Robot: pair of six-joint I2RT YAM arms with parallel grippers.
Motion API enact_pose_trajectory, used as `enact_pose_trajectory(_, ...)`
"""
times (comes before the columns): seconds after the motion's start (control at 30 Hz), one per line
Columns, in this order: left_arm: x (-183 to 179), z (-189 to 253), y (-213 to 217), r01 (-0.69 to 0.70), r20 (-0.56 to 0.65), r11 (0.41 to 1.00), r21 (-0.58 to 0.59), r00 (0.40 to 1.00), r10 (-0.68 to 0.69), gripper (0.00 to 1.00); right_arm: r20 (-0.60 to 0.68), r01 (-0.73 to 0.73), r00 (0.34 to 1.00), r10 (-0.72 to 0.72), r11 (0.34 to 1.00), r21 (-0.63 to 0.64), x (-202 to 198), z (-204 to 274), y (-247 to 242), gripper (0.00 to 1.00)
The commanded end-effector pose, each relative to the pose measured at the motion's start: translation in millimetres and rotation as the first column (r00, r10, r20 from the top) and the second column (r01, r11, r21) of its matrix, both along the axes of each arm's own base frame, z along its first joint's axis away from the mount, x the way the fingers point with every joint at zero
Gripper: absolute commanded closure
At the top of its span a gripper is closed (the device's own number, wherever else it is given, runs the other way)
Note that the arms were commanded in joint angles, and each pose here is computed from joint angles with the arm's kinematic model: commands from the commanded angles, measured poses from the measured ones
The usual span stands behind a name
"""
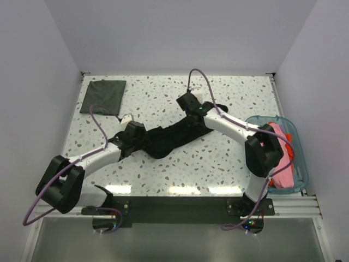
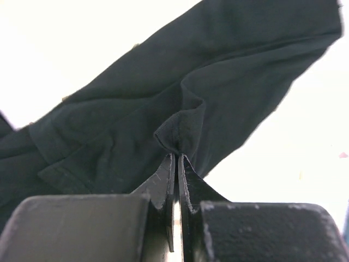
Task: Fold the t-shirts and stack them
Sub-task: Flatten the tshirt out
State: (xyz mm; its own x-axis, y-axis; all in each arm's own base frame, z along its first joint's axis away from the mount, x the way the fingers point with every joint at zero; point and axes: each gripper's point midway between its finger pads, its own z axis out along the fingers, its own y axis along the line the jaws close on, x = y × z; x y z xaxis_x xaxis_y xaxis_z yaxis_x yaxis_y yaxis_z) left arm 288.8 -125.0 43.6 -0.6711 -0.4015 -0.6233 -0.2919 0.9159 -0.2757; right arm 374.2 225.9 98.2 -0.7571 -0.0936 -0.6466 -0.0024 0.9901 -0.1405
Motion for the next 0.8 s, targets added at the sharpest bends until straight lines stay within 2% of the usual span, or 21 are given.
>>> enact_pose_trajectory(0.0, 29, 21, -14, -0.016, 0.090, 0.998, -0.063, 0.996, 0.021, 0.19, 0.122, 0.070, 0.990, -0.077, 0.996, 0.059, 6, 59, -27, 1.00)
enact_pose_trajectory(0.17, 38, 20, -14, -0.031, 0.112, 0.998, -0.055, 0.993, 0.037, 0.24, 0.176, 0.088, 0.979, -0.105, 0.991, 0.106, 2, 99, -50, 1.00)
enact_pose_trajectory(0.23, 44, 21, -15, -0.037, 0.118, 0.998, -0.051, 0.992, 0.043, 0.35, 0.205, 0.084, 0.972, -0.112, 0.987, 0.137, 0, 120, -56, 1.00)
enact_pose_trajectory(0.27, 50, 26, -17, -0.039, 0.132, 0.998, -0.050, 0.990, 0.045, 0.48, 0.224, 0.082, 0.968, -0.114, 0.985, 0.149, 2, 132, -58, 1.00)
enact_pose_trajectory(0.37, 65, 36, -16, -0.056, 0.144, 0.998, -0.041, 0.988, 0.062, 0.78, 0.268, 0.086, 0.955, -0.129, 0.982, 0.167, 5, 163, -68, 1.00)
enact_pose_trajectory(0.5, 76, 57, -12, -0.079, 0.157, 0.996, -0.051, 0.984, 0.086, 1.00, 0.320, 0.097, 0.934, -0.158, 0.976, 0.196, 11, 202, -87, 1.00)
enact_pose_trajectory(0.6, 80, 87, -3, -0.098, 0.207, 0.995, -0.028, 0.973, 0.102, 1.00, 0.369, 0.108, 0.910, -0.187, 0.968, 0.225, 12, 234, -103, 1.00)
enact_pose_trajectory(0.77, 88, 156, 37, -0.184, 0.300, 0.983, -0.021, 0.936, 0.182, 1.00, 0.451, 0.156, 0.850, -0.271, 0.948, 0.275, 14, 289, -139, 1.00)
